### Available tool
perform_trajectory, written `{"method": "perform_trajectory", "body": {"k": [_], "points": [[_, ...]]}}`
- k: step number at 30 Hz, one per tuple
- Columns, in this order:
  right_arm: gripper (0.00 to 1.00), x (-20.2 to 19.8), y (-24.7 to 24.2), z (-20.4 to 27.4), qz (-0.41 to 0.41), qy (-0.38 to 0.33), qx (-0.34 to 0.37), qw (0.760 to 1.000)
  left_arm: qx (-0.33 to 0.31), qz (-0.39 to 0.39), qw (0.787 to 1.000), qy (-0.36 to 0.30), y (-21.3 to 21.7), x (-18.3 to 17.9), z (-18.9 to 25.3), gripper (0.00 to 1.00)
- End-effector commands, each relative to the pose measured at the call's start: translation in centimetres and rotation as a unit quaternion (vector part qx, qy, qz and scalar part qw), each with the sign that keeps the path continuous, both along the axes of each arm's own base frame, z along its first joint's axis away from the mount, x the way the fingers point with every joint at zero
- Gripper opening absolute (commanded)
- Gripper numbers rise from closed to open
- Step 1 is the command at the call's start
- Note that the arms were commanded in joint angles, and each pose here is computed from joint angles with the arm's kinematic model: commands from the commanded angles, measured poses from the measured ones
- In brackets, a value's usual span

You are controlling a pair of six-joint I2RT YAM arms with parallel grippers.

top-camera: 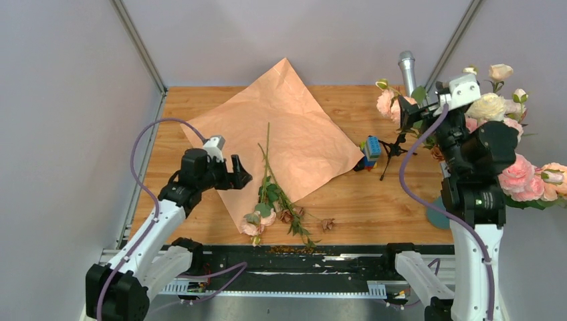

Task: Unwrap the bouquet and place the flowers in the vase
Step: Insert the fake flower into the vase.

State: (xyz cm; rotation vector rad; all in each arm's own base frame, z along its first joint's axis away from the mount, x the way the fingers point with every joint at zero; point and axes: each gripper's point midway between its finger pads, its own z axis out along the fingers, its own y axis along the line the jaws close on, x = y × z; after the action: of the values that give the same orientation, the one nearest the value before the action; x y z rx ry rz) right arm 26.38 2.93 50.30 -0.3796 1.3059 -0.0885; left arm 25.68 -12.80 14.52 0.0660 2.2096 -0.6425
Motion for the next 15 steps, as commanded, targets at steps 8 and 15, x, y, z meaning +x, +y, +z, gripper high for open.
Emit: {"method": "perform_trajectory", "body": {"k": [8, 15], "points": [[0.81, 3.3, 8.6, -2.3, 0.108, 0.051, -0.049, 0.992, -0.055, 0.015, 0.997, 0.045, -4.3, 0.1, -3.8, 0.92], [0.81, 4.9, 15.0, -4.5, 0.147, 0.062, -0.079, 0.984, -0.039, 0.003, 0.996, 0.082, -6.2, -0.2, -6.2, 0.83]]}}
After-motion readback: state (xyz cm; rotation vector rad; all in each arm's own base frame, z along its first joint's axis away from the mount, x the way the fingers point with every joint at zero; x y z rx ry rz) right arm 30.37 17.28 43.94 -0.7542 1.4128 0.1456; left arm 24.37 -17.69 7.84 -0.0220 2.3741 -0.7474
